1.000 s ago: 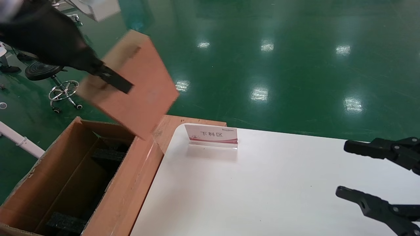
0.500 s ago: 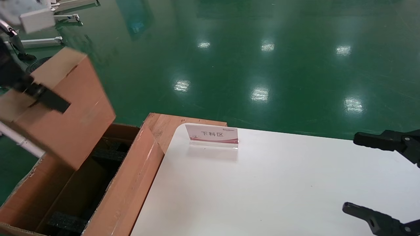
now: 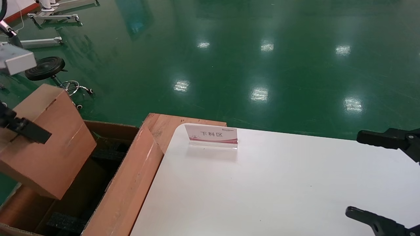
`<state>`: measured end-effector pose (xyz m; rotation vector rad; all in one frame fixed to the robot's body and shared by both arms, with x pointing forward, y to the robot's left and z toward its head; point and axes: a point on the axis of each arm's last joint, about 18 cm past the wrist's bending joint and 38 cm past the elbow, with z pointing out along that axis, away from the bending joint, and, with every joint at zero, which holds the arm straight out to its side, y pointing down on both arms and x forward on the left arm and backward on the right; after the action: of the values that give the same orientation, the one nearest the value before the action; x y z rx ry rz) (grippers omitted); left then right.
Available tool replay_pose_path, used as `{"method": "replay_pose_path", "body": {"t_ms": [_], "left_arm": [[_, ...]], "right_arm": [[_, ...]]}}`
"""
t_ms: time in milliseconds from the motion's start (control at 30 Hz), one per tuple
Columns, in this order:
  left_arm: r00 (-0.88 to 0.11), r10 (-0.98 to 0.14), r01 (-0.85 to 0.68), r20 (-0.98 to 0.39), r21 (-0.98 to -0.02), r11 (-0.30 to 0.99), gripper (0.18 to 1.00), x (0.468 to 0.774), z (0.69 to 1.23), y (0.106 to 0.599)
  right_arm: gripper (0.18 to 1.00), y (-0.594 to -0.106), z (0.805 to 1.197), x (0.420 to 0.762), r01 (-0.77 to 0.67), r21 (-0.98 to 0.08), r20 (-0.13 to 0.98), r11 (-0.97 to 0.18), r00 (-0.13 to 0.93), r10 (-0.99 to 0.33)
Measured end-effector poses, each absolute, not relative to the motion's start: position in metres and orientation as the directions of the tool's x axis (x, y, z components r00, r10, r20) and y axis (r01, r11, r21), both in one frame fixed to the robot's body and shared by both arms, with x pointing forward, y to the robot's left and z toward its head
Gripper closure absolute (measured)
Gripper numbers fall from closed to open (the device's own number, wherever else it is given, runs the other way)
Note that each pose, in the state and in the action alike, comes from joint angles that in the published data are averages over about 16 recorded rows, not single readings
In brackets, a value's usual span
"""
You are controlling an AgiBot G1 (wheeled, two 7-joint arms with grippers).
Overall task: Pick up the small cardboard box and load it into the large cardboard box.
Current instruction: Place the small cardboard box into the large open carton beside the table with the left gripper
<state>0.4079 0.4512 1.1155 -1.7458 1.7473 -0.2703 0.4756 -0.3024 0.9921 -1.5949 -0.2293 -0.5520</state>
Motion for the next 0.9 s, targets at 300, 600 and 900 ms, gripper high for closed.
{"method": "replay_pose_path", "body": {"t_ms": [300,600,900], "left_arm": [[0.101,-0.964,-0.819,-0.248,-0.57,0.061,0.911,0.405,1.081,0.488],[0.111,-0.969,-0.807,-0.22,-0.589,0.041,0.911,0.402,1.052,0.519],[0.106,-0.973,-0.794,-0.205,-0.607,0.042,0.912,0.398,1.027,0.541]], "right_arm": [[0.178,-0.302,0.992,0.476,0.464,-0.879,0.477,-0.112,0.861,-0.179],[0.178,-0.302,0.992,0.476,0.464,-0.879,0.477,-0.112,0.861,-0.179],[0.178,-0.302,0.992,0.476,0.464,-0.879,0.477,-0.112,0.861,-0.179]]}}
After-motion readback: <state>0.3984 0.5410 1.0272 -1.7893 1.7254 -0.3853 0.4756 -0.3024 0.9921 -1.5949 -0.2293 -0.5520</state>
